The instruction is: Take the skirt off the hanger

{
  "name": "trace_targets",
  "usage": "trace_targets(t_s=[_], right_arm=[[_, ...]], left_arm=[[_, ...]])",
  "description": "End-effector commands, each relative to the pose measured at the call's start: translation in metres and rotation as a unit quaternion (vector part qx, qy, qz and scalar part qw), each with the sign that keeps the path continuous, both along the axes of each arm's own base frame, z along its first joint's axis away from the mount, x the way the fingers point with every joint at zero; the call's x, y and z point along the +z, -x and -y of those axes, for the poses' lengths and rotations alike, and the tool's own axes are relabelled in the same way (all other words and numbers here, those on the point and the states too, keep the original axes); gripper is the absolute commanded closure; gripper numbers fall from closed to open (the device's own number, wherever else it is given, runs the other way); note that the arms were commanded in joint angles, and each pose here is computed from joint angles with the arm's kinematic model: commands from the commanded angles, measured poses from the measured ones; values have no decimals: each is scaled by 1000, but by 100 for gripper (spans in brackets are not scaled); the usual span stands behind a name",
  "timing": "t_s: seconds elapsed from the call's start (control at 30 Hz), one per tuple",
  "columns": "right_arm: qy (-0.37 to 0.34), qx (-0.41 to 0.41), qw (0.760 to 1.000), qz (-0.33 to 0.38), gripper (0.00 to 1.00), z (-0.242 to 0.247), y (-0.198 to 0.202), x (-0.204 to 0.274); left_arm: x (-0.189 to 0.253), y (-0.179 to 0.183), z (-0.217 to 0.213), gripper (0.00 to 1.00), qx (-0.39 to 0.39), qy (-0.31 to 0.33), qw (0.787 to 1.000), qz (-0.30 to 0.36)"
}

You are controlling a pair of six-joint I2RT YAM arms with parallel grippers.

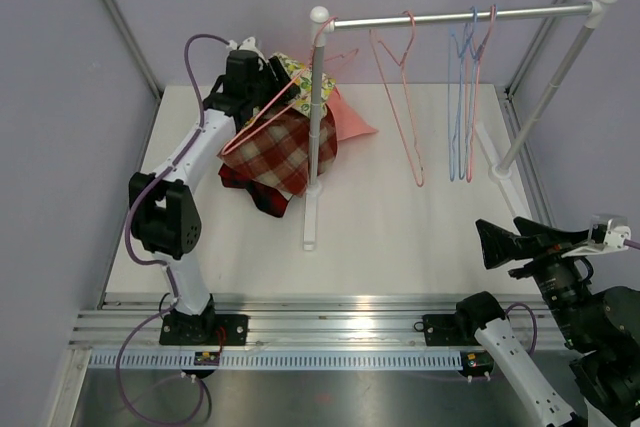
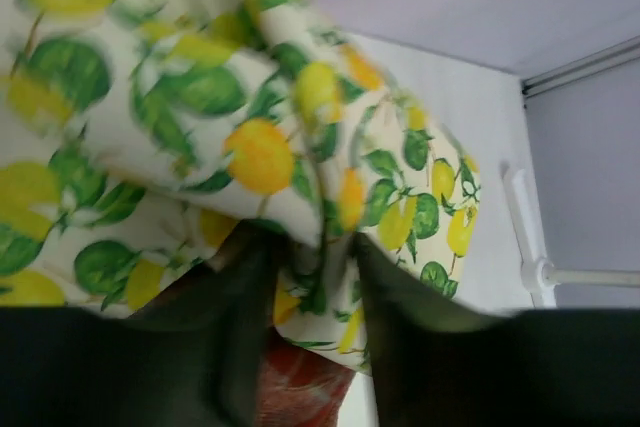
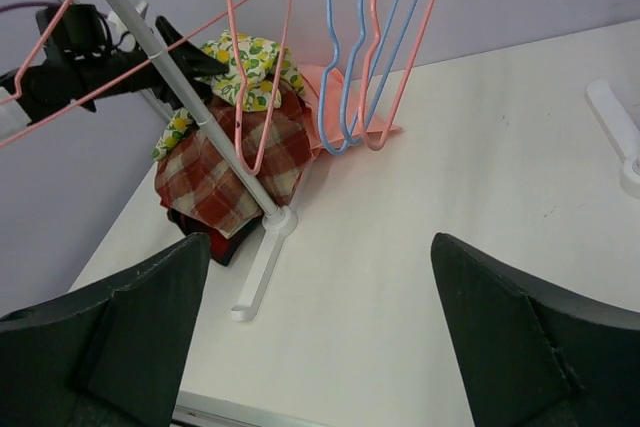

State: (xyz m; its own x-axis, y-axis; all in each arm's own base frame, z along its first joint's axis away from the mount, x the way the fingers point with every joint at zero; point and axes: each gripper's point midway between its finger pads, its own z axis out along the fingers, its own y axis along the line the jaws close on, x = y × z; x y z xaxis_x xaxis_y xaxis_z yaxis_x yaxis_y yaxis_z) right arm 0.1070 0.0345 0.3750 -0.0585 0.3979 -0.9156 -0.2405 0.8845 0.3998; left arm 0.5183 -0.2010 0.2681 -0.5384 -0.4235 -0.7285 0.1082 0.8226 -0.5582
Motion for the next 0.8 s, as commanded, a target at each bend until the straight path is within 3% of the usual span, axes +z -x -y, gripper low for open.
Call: trace_targets(t_s=[0.0, 0.03, 0.07, 0.33, 0.47, 0.6, 0.7, 0.73, 0.77], right_arm=[[0, -8, 1000, 17, 0, 6, 6, 13], [-1, -6, 1000, 16, 0, 6, 7, 13], [-3, -6, 1000, 16, 1, 6, 7, 14], [-5, -4, 1000, 17, 1, 7, 13, 17], [21, -15, 1000, -1, 1, 9, 4, 14], [33, -24, 999, 16, 1, 13, 2, 32], [34, -33, 997, 55, 1, 20, 11, 54], [33, -34, 997, 68, 0, 23, 16, 59], [38, -36, 995, 86, 1, 25, 20, 65]], left_arm=[[22, -2, -15, 27, 33, 3, 999, 41], [28, 2, -17, 8, 33, 1, 998, 47], [32, 4, -19, 1, 34, -5, 998, 49], [119, 30, -79, 1, 106, -82, 985, 110], [145, 59, -119, 1, 140, -155, 970, 122], [160, 112, -139, 1, 151, -175, 965, 127], [152, 182, -142, 1, 124, -164, 969, 139], [122, 195, -141, 1, 112, -173, 971, 119], [134, 231, -146, 1, 111, -164, 967, 158]])
